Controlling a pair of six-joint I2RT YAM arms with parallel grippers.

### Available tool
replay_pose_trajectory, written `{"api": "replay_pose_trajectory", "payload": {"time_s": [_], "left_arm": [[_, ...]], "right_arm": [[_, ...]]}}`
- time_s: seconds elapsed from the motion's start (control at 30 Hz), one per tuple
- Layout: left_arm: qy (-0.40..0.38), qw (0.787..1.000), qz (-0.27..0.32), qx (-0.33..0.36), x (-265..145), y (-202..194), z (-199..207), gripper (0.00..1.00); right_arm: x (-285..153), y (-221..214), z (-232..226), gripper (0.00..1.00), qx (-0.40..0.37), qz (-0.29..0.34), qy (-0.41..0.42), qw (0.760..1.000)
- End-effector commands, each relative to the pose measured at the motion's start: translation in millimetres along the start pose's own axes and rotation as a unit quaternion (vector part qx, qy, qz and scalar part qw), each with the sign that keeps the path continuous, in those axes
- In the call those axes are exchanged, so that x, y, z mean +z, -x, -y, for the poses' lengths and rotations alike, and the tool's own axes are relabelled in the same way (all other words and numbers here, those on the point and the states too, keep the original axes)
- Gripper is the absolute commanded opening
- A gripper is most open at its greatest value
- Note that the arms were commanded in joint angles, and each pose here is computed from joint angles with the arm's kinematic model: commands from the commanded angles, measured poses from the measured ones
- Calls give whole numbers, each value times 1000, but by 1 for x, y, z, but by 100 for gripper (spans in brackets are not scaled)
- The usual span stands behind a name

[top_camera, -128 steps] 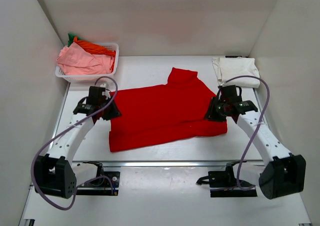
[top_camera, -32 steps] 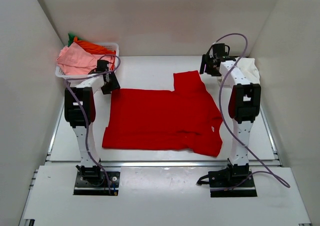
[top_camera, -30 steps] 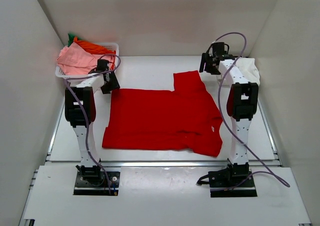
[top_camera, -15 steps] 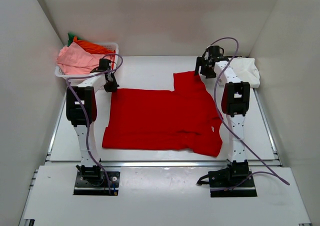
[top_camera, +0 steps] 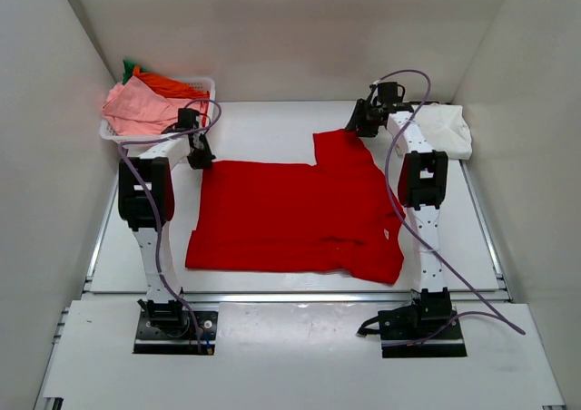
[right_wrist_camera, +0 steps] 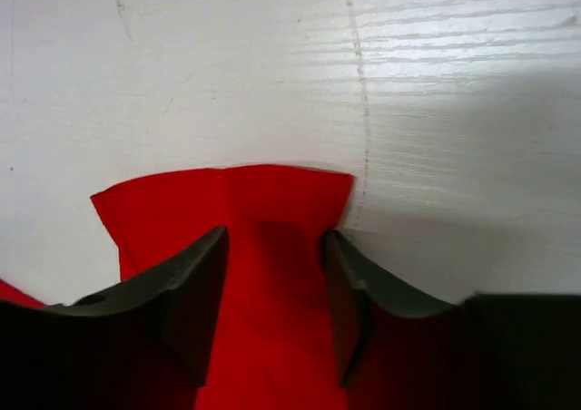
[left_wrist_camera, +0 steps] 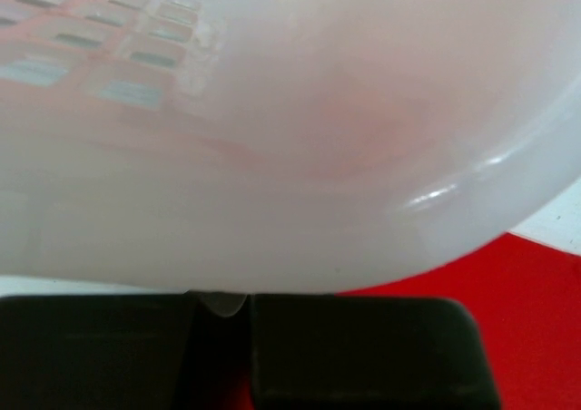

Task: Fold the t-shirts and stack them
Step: Grap the side of the flattened tshirt furthest away from the robot with both arms

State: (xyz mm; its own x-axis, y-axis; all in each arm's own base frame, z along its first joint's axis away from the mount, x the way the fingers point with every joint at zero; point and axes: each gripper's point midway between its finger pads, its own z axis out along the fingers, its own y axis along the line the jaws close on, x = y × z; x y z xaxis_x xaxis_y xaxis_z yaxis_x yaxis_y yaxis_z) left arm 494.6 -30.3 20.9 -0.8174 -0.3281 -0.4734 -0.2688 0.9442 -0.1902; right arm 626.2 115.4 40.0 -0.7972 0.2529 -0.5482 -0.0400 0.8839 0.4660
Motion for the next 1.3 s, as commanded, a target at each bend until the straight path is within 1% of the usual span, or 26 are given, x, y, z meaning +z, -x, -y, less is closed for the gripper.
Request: {"api": "replay_pose_trajectory", "payload": {"time_s": [0.0, 0.03, 0.07, 0.1, 0.13, 0.27, 0.3, 0.37, 0.4, 0.5, 0.53, 0.67, 0.7, 0.73, 0.77, 0.8, 0.83, 0.87, 0.93, 1.0, 1.03, 1.07, 1.13, 1.17, 1.23, 1.27], "left_arm": [[-19, 999, 28, -2, -28, 16, 6, 0], [-18, 999, 30, -3, -29, 17, 6, 0], [-20, 999, 32, 2, -30, 18, 7, 0], [-20, 999, 27, -3, -27, 16, 6, 0], [-23, 999, 28, -3, -28, 16, 7, 0], [-48, 998, 29, -8, -27, 14, 10, 0], [-66, 997, 35, -5, -28, 16, 17, 0], [-77, 996, 50, -7, -32, 24, 20, 0], [-83, 995, 48, -9, -35, 24, 21, 0], [-99, 994, 51, -5, -44, 30, 28, 0], [-103, 993, 52, -4, -49, 30, 31, 0], [-110, 992, 67, 10, -65, 29, 31, 0], [-111, 992, 57, 10, -65, 18, 29, 0], [-119, 989, 83, 15, -73, 27, 32, 0], [-125, 988, 92, 19, -78, 24, 32, 0], [-124, 987, 103, 20, -81, 25, 30, 0], [-111, 988, 111, 11, -84, 32, 16, 0], [-102, 990, 99, 11, -83, 27, 9, 0], [-92, 992, 86, 12, -85, 25, 1, 0], [-89, 993, 76, 17, -90, 16, 0, 0], [-86, 994, 61, 17, -88, 6, -2, 0], [-74, 995, 63, 20, -91, 4, -6, 0], [-64, 996, 48, 27, -93, -13, -13, 0], [-61, 997, 45, 32, -97, -19, -13, 0], [-54, 998, 32, 33, -98, -37, -21, 0], [-49, 998, 28, 30, -98, -42, -26, 0]], "right_arm": [[6, -6, -5, 41, 16, -14, 41, 999], [4, -3, -8, 33, 19, -11, 48, 999], [6, -7, -9, 15, 21, -17, 52, 998], [5, -4, -8, 3, 20, -12, 51, 998], [7, -6, -8, 0, 19, -14, 49, 999], [1, 14, -11, 0, 2, 17, 58, 998], [-3, 20, -12, 0, -6, 26, 62, 998], [-19, 40, -14, 0, -14, 48, 66, 997], [-25, 45, -12, 0, -19, 53, 62, 997], [-69, 68, -30, 0, -53, 76, 58, 994], [-73, 62, -22, 0, -59, 66, 48, 995], [-122, 55, -39, 0, -108, 75, 22, 991], [-142, 63, -52, 0, -121, 95, 22, 988], [-140, 50, -47, 0, -122, 86, 17, 989], [-152, 42, -50, 0, -122, 83, 16, 989], [-170, 48, -61, 0, -132, 104, 24, 986], [-176, 37, -61, 0, -127, 98, 26, 987], [-174, 21, -57, 0, -122, 83, 23, 989], [-186, 3, -65, 0, -124, 77, 27, 989], [-198, -26, -70, 0, -131, 66, 26, 989], [-211, -28, -83, 0, -137, 79, 36, 987], [-207, -45, -77, 0, -130, 66, 34, 989], [-216, -77, -74, 0, -119, 48, 34, 991], [-219, -83, -79, 0, -121, 48, 39, 991], [-228, -109, -74, 0, -115, 39, 34, 992], [-240, -111, -77, 0, -116, 50, 34, 991]]}}
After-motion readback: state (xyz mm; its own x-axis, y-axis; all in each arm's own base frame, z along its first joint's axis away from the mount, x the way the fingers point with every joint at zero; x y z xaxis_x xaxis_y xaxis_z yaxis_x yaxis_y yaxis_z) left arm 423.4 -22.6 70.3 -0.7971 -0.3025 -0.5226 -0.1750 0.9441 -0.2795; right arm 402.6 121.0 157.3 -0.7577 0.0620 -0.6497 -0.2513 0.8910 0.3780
